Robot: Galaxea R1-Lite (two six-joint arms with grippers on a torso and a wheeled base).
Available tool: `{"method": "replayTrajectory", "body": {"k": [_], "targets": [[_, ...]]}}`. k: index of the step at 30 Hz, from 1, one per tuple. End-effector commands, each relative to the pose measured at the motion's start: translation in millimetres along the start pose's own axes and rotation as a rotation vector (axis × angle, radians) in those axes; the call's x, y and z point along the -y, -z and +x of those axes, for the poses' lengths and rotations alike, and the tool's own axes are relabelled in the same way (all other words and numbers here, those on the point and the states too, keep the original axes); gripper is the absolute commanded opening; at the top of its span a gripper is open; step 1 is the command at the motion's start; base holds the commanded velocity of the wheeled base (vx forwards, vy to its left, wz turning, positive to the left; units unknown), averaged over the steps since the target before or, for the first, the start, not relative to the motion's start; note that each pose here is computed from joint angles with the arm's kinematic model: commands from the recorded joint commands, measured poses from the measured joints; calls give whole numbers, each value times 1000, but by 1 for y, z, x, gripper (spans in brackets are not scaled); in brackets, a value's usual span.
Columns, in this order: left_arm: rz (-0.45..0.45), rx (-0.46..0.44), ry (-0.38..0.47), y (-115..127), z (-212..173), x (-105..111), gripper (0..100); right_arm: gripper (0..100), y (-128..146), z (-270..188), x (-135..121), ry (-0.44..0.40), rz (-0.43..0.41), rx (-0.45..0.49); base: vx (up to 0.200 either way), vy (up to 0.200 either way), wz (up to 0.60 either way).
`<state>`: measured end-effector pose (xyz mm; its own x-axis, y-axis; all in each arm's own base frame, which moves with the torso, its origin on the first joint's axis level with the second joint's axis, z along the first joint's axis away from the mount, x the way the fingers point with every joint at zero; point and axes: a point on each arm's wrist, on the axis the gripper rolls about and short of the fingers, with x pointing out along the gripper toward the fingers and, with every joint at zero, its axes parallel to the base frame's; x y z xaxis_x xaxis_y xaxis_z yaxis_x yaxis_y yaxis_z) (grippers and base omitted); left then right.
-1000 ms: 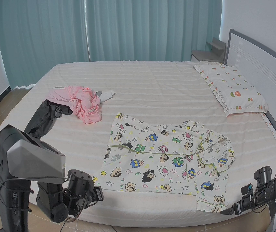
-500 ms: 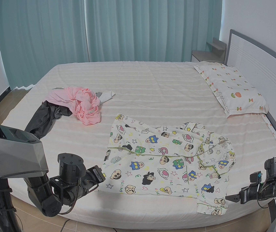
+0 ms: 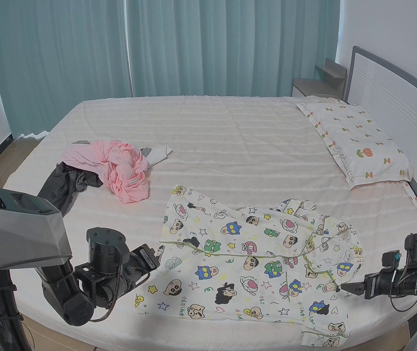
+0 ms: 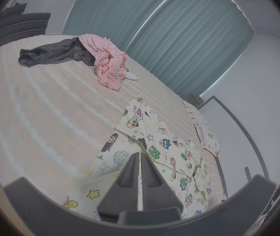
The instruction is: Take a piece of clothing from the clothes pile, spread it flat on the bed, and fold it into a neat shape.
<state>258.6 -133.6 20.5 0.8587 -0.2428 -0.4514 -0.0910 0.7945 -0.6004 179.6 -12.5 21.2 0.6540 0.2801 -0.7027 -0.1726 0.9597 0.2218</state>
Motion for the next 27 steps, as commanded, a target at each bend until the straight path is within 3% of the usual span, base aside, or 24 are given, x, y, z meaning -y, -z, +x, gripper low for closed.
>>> {"method": "replayTrajectory", "body": {"k": [1,10,22,27], "targets": [[-3,5,5,-1,1,1,0,100,1,0,-1,-5,-3,-4,0,-200,0],[-3,5,5,0,1,2,0,100,2,1,-1,-6,0,-10,0,-200,0],[-17,24,-1,-5,1,0,0,100,-3,2,-8,-45,14,11,0,0,0],[-46,25,-4,-6,2,-1,0,100,-20,10,-26,-135,107,115,120,0,0]]}}
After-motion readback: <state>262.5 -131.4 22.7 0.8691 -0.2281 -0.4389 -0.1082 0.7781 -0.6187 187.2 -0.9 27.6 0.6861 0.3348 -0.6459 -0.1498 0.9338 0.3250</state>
